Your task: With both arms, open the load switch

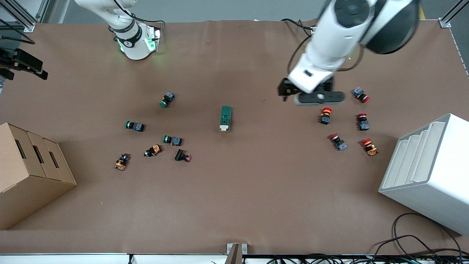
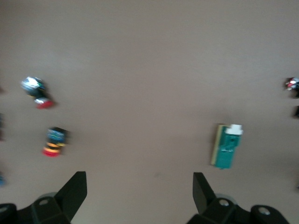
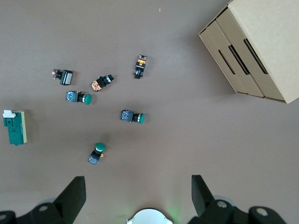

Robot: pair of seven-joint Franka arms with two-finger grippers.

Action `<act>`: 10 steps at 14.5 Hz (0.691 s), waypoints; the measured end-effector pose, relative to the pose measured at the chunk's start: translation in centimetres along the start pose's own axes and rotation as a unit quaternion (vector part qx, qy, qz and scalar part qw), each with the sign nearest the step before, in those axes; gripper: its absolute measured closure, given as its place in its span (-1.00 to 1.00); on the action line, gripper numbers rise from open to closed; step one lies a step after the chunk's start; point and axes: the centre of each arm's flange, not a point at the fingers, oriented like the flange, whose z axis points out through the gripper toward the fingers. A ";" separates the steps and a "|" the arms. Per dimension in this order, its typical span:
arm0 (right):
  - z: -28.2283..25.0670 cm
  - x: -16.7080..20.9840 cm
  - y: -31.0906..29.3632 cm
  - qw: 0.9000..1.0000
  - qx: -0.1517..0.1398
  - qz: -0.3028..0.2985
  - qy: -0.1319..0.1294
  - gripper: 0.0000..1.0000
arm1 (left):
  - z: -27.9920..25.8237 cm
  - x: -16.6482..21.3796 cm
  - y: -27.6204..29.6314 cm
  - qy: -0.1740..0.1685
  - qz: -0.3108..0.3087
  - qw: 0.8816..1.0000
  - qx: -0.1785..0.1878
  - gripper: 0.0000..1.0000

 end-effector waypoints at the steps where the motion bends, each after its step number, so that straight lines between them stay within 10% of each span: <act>1: 0.0 0.0 0.0 1.000 0.000 0.000 0.000 -1.00 | 1.8 -1.2 2.4 -0.002 -0.011 1.000 -0.002 -1.00; 10: 5.2 3.7 0.3 0.999 -0.001 0.003 -0.045 -1.00 | 21.7 -13.2 16.8 0.066 -0.066 0.994 0.052 -1.00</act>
